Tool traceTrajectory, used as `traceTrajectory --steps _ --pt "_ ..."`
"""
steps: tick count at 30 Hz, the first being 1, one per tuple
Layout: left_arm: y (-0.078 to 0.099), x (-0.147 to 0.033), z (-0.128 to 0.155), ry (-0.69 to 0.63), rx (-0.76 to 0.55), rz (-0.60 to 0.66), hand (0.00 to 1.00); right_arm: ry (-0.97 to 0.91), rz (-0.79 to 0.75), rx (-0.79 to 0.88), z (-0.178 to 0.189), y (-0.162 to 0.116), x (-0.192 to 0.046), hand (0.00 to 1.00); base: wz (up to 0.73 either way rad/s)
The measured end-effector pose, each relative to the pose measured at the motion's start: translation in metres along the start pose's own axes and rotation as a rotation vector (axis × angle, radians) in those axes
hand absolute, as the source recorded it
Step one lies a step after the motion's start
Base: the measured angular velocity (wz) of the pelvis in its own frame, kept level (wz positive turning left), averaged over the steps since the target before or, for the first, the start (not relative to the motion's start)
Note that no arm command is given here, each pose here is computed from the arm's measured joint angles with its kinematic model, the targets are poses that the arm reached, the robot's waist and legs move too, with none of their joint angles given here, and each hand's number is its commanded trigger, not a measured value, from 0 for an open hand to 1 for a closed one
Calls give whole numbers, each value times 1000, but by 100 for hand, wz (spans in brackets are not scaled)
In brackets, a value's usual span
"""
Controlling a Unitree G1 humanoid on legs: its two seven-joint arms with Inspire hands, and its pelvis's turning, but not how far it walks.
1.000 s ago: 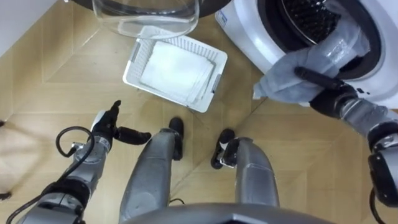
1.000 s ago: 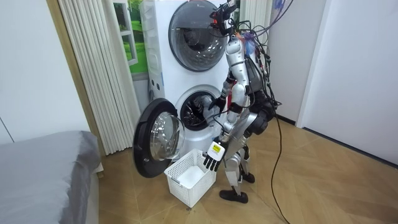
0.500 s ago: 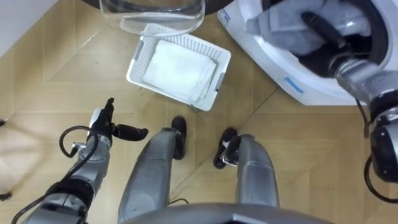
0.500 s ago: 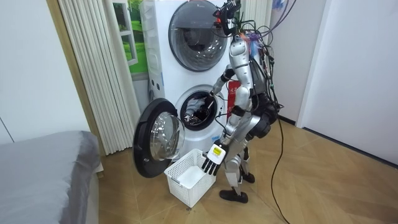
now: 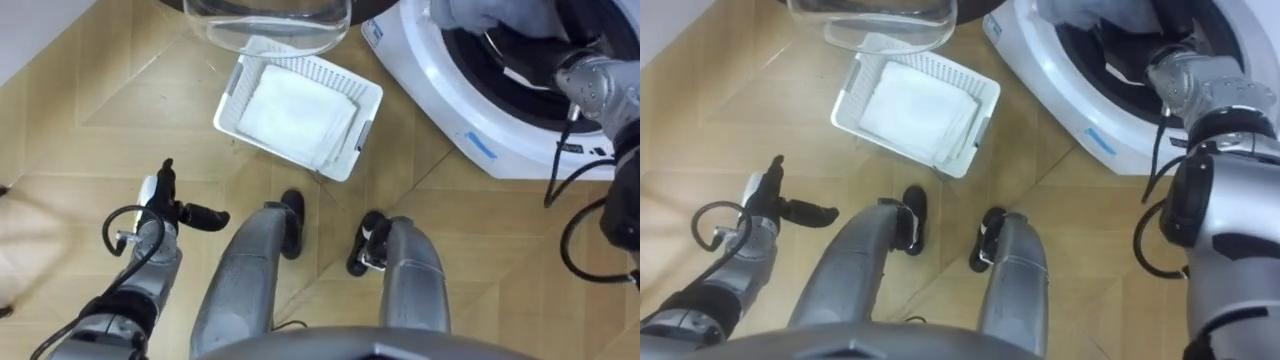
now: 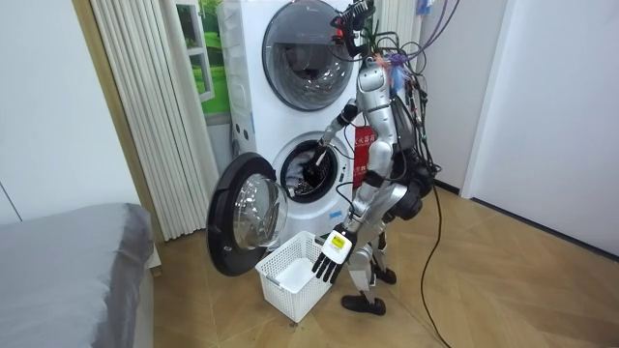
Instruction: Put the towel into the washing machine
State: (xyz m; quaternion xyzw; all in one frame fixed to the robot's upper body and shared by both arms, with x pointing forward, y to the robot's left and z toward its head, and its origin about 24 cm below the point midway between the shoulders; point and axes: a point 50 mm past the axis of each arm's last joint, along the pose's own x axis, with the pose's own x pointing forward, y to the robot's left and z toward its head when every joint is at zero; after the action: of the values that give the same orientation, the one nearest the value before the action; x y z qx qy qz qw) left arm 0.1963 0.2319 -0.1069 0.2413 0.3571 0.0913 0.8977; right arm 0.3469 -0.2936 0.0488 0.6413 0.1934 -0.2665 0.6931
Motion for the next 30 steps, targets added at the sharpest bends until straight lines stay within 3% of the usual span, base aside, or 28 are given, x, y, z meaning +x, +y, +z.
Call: traceTrajectory --steps 20,26,30 --pt "-1 -5 -16 57 17 -29 0 -105 -129 81 17 -23 -1 0 0" --pt "-4 -6 -28 113 26 -83 0 -169 -187 75 28 -52 -4 0 0" --pt "-5 -12 -45 178 19 -119 0 -266 -230 75 33 -108 -9 0 -1"
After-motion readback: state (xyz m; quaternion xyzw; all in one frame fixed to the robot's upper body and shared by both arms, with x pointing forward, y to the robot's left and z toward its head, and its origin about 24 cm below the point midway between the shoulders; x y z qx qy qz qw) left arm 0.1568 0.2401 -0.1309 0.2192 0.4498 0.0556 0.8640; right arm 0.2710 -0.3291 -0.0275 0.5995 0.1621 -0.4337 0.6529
